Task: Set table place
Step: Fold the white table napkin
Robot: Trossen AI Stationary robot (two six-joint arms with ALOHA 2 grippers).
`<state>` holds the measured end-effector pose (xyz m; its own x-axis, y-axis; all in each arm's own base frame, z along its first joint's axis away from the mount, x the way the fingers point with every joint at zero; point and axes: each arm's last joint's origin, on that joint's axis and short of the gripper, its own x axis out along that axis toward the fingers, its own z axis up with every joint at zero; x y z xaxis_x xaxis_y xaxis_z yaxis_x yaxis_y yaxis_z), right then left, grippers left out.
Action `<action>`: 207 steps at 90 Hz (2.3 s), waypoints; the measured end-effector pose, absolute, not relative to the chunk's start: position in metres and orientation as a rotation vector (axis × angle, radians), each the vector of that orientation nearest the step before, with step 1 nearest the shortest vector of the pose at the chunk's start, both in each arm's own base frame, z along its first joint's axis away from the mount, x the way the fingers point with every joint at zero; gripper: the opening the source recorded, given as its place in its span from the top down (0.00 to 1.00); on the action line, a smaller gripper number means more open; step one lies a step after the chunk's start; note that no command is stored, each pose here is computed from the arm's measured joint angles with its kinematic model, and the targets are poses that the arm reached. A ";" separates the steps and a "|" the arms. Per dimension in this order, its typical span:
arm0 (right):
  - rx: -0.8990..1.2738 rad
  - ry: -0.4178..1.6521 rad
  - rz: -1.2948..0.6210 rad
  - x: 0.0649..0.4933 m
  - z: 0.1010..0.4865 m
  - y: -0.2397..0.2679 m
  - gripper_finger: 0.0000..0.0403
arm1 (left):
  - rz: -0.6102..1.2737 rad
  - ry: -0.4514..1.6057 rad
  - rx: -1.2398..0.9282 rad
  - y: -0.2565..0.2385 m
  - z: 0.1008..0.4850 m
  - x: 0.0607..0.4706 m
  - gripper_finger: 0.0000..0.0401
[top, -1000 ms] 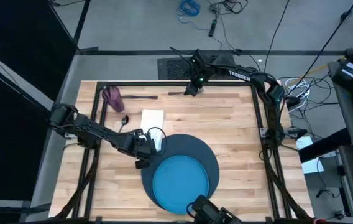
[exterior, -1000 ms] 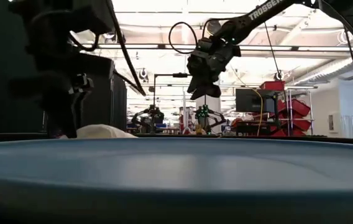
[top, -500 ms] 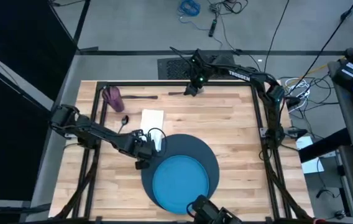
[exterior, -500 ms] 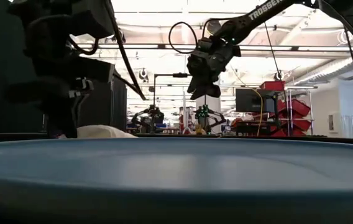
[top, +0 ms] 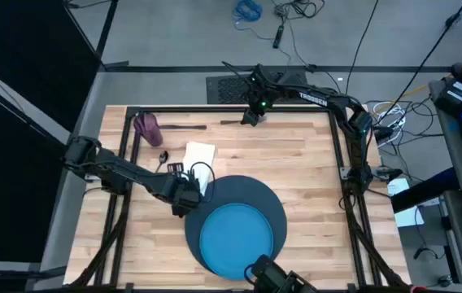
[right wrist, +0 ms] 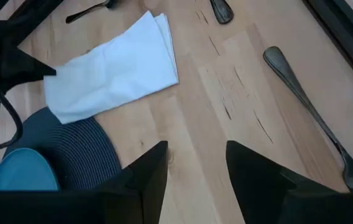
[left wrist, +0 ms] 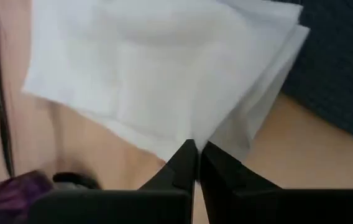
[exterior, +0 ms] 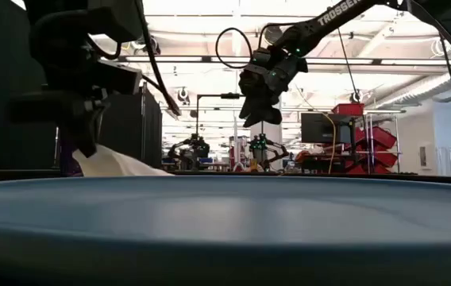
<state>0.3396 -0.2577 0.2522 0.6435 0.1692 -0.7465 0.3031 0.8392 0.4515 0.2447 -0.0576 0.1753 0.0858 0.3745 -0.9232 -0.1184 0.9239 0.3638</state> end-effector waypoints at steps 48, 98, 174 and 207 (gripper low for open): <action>0.577 0.881 -0.076 0.340 0.252 -0.258 0.63 | 0.486 1.404 0.360 -0.053 0.184 0.245 1.00; 0.568 0.875 -0.074 0.341 0.251 -0.259 0.63 | 0.408 1.597 0.176 -0.056 0.172 0.227 1.00; 0.584 0.920 -0.091 0.345 0.231 -0.264 0.63 | 0.518 1.663 0.103 -0.038 0.160 0.217 0.53; 0.585 0.917 -0.106 0.338 0.231 -0.273 0.63 | 0.384 1.667 0.026 -0.056 0.202 0.231 0.52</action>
<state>0.3378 -0.2727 0.2311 0.6144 0.1569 -0.7732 0.3285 0.8402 0.4315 0.2310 -0.0558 0.2021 -0.1389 0.2396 -0.9609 -0.2054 0.9422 0.2646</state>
